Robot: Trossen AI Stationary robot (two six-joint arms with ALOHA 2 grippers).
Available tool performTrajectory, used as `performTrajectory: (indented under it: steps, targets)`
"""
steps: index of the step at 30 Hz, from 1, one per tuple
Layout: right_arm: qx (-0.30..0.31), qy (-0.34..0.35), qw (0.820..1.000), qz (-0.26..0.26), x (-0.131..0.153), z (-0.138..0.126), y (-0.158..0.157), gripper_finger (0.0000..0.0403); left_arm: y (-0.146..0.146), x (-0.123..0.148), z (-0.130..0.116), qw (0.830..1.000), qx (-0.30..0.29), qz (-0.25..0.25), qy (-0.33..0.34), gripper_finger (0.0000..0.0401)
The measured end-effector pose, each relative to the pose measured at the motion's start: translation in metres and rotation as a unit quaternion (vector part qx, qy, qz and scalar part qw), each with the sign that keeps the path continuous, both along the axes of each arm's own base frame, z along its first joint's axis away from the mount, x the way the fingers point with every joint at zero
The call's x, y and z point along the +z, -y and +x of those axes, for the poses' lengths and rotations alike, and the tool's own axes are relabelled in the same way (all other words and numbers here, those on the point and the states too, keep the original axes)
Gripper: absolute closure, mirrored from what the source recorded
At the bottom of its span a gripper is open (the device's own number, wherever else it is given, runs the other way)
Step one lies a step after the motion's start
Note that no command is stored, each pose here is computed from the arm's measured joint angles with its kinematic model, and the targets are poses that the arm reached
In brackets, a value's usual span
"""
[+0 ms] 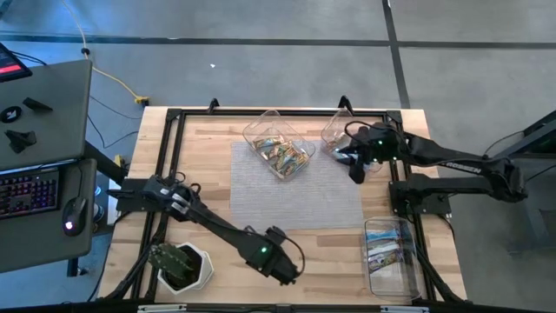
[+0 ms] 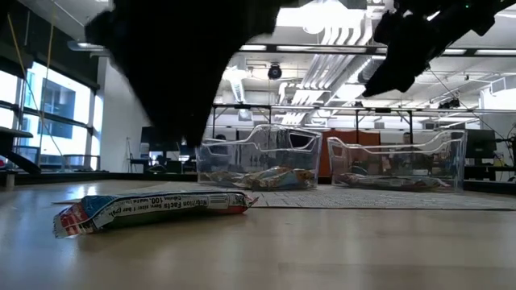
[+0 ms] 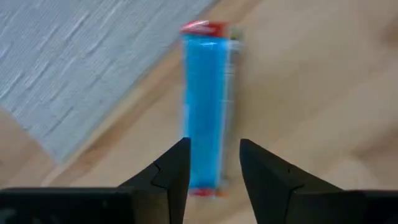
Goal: Pick and place Granola Bars by type
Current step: Put the red granola bar into the top right transparent bin
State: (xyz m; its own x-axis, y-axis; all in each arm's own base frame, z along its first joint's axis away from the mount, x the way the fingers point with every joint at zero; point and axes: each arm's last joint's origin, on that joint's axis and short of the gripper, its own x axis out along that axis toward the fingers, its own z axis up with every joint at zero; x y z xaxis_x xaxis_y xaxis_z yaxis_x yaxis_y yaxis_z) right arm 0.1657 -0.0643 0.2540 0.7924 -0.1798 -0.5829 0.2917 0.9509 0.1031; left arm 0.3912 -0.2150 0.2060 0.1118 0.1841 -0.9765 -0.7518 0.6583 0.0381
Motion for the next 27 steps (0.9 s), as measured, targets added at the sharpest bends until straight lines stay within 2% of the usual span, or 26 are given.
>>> performTrajectory:
  steps: [5,9,12,17,22,27]
  targets:
    - [0.028,0.007,1.0,0.007,0.002,0.002,-0.008,0.0258,-0.006,-0.03,0.002,1.0,-0.004,-0.02,-0.008,0.0268]
    - [0.076,0.009,0.997,0.017,0.001,0.005,-0.017,0.0257,-0.008,-0.043,0.001,0.999,-0.015,-0.028,-0.006,0.0268]
    - [0.142,0.014,0.99,0.022,0.001,0.007,-0.026,0.026,-0.012,-0.049,-0.002,1.0,-0.011,-0.02,-0.019,0.0268]
    - [0.253,0.039,0.967,0.005,-0.001,0.011,-0.046,0.0265,-0.016,-0.051,-0.001,1.0,-0.008,-0.01,-0.018,0.0273]
    - [0.33,0.093,0.938,-0.042,-0.022,0.016,-0.069,0.0265,-0.022,-0.051,0.002,1.0,-0.024,0.005,-0.014,0.0316]
    - [0.347,0.144,0.924,-0.065,-0.047,0.014,-0.087,0.0266,-0.023,-0.04,0.011,0.999,-0.03,0.014,0.013,0.0368]
